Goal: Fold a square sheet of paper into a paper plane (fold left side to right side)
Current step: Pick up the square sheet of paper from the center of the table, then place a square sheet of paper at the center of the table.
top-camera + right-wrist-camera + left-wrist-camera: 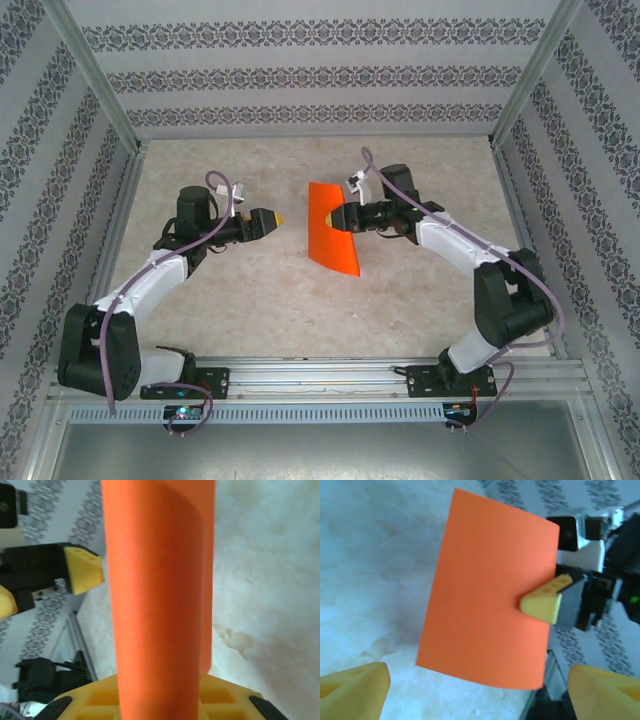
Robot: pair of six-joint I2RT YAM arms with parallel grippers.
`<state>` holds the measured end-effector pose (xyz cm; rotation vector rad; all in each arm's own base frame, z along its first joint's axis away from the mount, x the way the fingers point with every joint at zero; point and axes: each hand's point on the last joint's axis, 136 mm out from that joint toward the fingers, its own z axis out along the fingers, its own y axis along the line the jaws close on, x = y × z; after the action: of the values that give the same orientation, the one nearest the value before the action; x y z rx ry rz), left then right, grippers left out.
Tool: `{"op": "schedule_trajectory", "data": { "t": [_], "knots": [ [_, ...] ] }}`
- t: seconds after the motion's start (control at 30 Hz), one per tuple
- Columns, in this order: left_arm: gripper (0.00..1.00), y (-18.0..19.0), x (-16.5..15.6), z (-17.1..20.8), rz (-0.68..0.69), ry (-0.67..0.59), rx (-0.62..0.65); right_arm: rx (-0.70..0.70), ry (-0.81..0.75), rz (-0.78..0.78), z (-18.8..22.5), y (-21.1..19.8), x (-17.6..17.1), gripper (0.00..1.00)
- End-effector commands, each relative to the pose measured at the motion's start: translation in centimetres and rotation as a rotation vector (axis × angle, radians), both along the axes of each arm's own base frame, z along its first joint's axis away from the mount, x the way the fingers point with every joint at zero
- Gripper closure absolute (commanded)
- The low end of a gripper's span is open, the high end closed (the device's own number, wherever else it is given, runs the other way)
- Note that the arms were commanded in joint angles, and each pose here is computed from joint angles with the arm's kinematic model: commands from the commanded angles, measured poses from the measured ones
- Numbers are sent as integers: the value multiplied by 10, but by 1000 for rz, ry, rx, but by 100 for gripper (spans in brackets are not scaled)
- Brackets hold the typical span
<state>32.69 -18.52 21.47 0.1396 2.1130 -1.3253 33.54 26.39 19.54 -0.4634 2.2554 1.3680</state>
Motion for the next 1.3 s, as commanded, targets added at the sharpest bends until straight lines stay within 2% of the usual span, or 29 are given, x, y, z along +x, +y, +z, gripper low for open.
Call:
{"op": "schedule_trajectory", "data": {
  "t": [0.0, 0.07, 0.17, 0.37, 0.57, 0.73, 0.77, 0.83, 0.9, 0.97, 1.03, 1.07, 1.1, 1.27],
  "knots": [
    [3, -10, -16, 45, -135, -212, -55, 136, -100, 106, 49, 0, -19, 76],
    [0, -12, -21, 59, -161, -274, -73, 175, -137, 148, 70, -1, -31, 76],
    [0, -13, -26, 77, -186, -341, -86, 216, -184, 194, 97, -2, -46, 76],
    [0, -18, -31, 96, -243, -402, -96, 269, -250, 274, 134, 1, -75, 76],
    [0, -36, -36, 104, -329, -412, -115, 290, -278, 348, 150, 17, -97, 76],
    [1, -56, -44, 106, -418, -398, -139, 278, -284, 364, 148, 30, -96, 76],
    [4, -58, -45, 107, -427, -396, -143, 268, -283, 355, 145, 31, -92, 76],
    [19, -60, -46, 108, -437, -393, -150, 235, -283, 325, 137, 31, -84, 76],
    [42, -60, -46, 107, -439, -391, -153, 196, -274, 291, 128, 29, -75, 75],
    [73, -60, -46, 107, -438, -387, -156, 162, -268, 267, 119, 28, -67, 75],
    [91, -60, -45, 103, -428, -377, -151, 137, -259, 243, 111, 26, -61, 73],
    [97, -60, -44, 101, -421, -368, -146, 124, -255, 228, 108, 24, -58, 71],
    [99, -60, -41, 96, -411, -350, -138, 113, -251, 213, 104, 22, -54, 69],
    [99, -58, -23, 59, -329, -216, -75, 24, -229, 101, 82, 6, -35, 50]
  ]
}}
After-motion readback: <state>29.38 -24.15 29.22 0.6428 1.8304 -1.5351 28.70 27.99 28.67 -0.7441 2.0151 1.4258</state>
